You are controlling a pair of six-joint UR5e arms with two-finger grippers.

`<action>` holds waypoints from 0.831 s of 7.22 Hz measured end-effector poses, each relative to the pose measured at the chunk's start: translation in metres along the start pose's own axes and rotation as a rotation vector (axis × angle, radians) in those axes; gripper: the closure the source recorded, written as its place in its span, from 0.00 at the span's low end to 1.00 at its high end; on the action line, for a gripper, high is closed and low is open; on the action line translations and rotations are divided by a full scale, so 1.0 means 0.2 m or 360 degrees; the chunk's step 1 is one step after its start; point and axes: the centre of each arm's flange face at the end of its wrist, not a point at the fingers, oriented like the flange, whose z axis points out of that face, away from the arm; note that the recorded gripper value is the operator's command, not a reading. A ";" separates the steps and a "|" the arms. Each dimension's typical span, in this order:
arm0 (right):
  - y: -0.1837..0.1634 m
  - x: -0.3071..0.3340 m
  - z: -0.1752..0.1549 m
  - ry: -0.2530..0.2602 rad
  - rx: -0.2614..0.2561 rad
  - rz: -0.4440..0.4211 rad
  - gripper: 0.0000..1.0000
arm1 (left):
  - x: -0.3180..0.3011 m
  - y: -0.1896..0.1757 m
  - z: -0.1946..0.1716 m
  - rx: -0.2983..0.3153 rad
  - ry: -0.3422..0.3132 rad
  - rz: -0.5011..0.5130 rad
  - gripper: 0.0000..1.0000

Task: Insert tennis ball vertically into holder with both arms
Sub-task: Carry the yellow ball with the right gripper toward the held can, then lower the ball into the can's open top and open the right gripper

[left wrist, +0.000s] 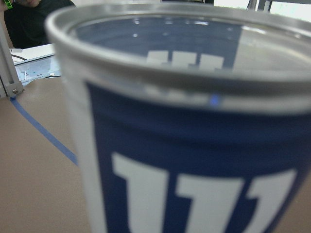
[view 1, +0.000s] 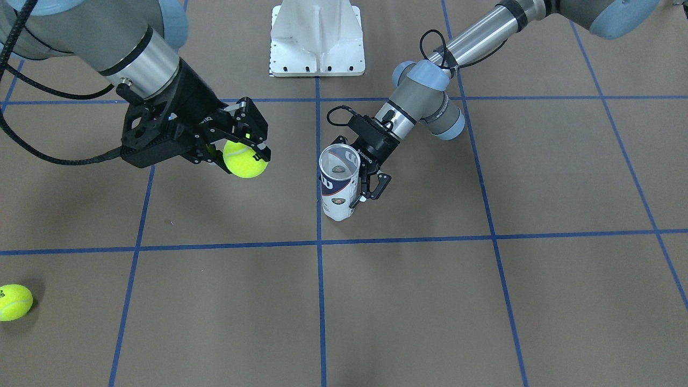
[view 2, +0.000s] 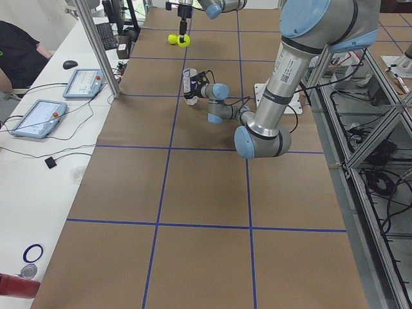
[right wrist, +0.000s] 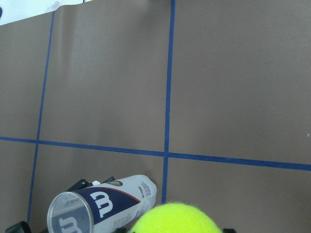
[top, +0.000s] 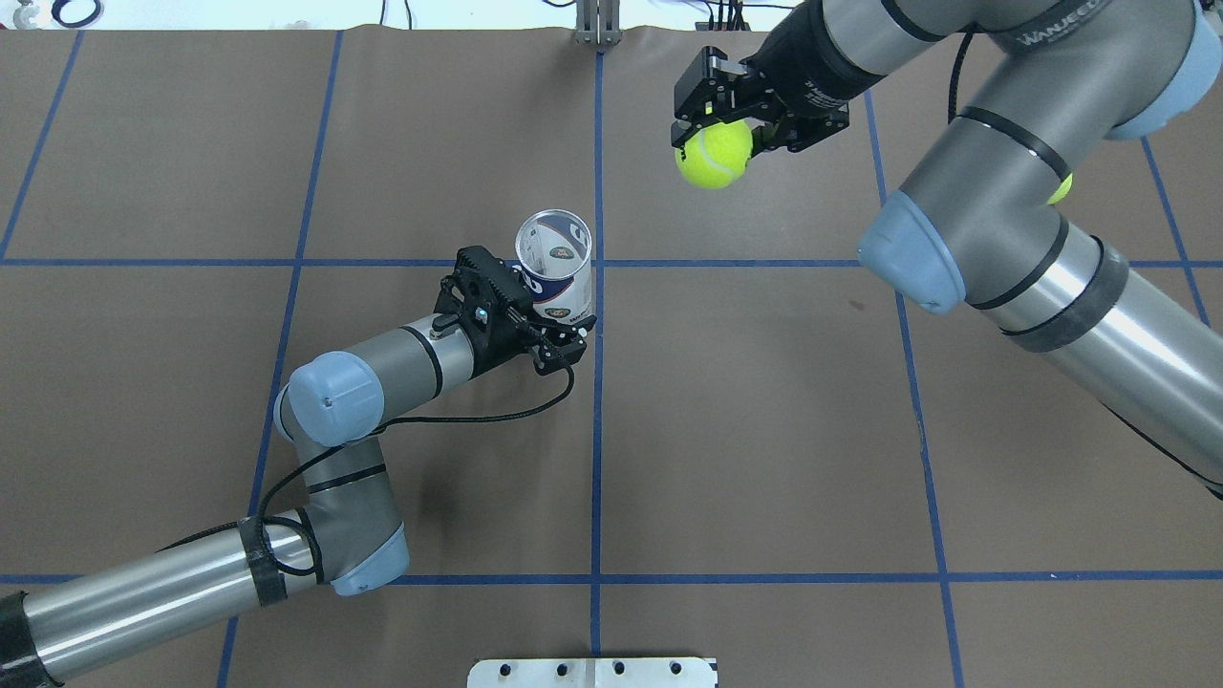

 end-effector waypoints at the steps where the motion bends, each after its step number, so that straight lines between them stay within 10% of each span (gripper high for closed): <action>1: 0.01 -0.11 0.07 0.0001 0.0016 0.0006 1.00 | 0.00 0.00 0.00 0.0000 0.0000 0.0000 0.02; 6: 0.14 -0.40 0.33 0.0025 0.0042 -0.0007 1.00 | 0.01 0.00 0.00 0.0002 0.0004 -0.0001 0.03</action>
